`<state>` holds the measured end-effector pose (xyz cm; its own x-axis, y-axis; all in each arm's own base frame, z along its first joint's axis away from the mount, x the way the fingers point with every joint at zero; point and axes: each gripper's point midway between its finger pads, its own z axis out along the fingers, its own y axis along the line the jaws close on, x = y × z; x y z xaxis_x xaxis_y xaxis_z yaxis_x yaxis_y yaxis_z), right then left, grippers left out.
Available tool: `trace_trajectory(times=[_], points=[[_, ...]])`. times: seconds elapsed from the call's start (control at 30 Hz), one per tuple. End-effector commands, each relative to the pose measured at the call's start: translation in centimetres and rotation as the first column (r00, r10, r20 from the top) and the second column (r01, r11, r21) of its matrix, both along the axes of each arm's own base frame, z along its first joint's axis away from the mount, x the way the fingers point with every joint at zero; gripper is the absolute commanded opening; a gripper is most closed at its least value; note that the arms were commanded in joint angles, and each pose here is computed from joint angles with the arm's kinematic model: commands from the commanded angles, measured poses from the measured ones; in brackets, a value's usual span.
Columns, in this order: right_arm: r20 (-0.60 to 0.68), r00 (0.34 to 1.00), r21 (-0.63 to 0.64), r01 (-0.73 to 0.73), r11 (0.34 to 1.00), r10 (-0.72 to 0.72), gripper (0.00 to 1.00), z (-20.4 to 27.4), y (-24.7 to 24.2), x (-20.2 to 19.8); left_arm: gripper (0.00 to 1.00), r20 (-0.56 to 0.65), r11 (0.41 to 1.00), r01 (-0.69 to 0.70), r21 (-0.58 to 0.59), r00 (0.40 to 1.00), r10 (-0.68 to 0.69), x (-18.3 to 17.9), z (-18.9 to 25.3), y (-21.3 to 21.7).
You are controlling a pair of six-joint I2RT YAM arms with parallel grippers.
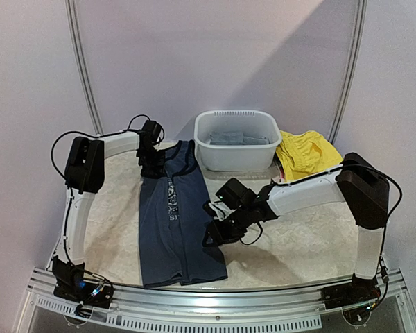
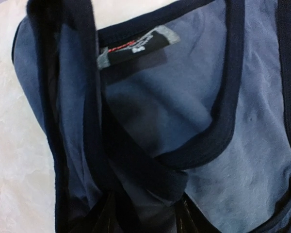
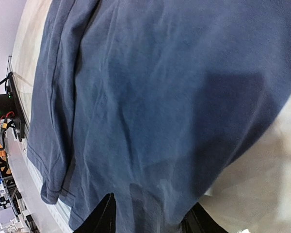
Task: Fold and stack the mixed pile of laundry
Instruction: Rotate the rectangle-folded tank top at the center of the board.
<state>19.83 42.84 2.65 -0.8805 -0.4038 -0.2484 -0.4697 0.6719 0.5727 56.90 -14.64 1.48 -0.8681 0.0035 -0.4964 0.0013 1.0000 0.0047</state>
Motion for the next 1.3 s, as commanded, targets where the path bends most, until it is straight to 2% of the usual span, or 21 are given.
trace_trajectory(times=[0.0, 0.17, 0.33, 0.43, 0.63, 0.83, 0.97, 1.07, 1.27], points=[[-0.004, 1.000, -0.051, -0.018, 0.999, 0.017, 0.48, -1.2, 0.0, -0.1, 0.45, -0.068, 1.000, 0.020, -0.007, 0.997, -0.021, -1.6, 0.1, 0.5], [0.083, 0.996, -0.102, -0.011, 0.995, 0.020, 0.54, 0.8, -0.6, 1.4, 0.53, 0.026, 0.999, 0.037, 0.011, 0.999, -0.037, -3.8, 5.7, 0.3], [0.148, 0.989, -0.117, 0.007, 0.993, 0.010, 0.60, 2.7, -1.4, 2.7, 0.78, 0.109, 0.996, 0.043, 0.076, 0.993, -0.051, -8.1, 10.2, 0.4], [0.176, 0.984, -0.112, 0.018, 0.994, 0.002, 0.66, 3.6, -1.9, 3.2, 0.87, 0.160, 0.994, 0.044, 0.099, 0.985, -0.060, -11.1, 12.7, 0.2], [0.238, 0.971, -0.096, 0.052, 0.994, -0.027, 0.77, 5.6, -3.2, 3.9, 0.99, 0.171, 0.991, 0.005, 0.135, 0.985, -0.029, -17.7, 13.7, 1.0], [0.265, 0.963, -0.077, 0.076, 0.994, -0.053, 0.91, 6.6, -4.7, 3.4, 1.00, 0.123, 0.996, 0.056, 0.071, 0.990, -0.065, -24.4, 13.0, 0.6], [0.272, 0.959, -0.062, 0.093, 0.994, -0.073, 0.97, 6.9, -5.6, 3.0, 0.99, 0.093, 0.994, 0.102, 0.036, 0.990, -0.105, -28.5, 12.6, 0.1], [0.267, 0.960, -0.059, 0.108, 0.992, -0.089, 0.99, 6.7, -6.2, 2.6, 0.99, 0.068, 0.989, 0.149, -0.008, 0.987, -0.148, -31.2, 12.2, -0.9], [0.253, 0.961, -0.043, 0.129, 0.991, -0.114, 0.99, 6.3, -7.1, 1.9, 1.00, 0.002, 0.980, 0.200, -0.019, 0.980, -0.200, -35.5, 11.3, -1.4]])
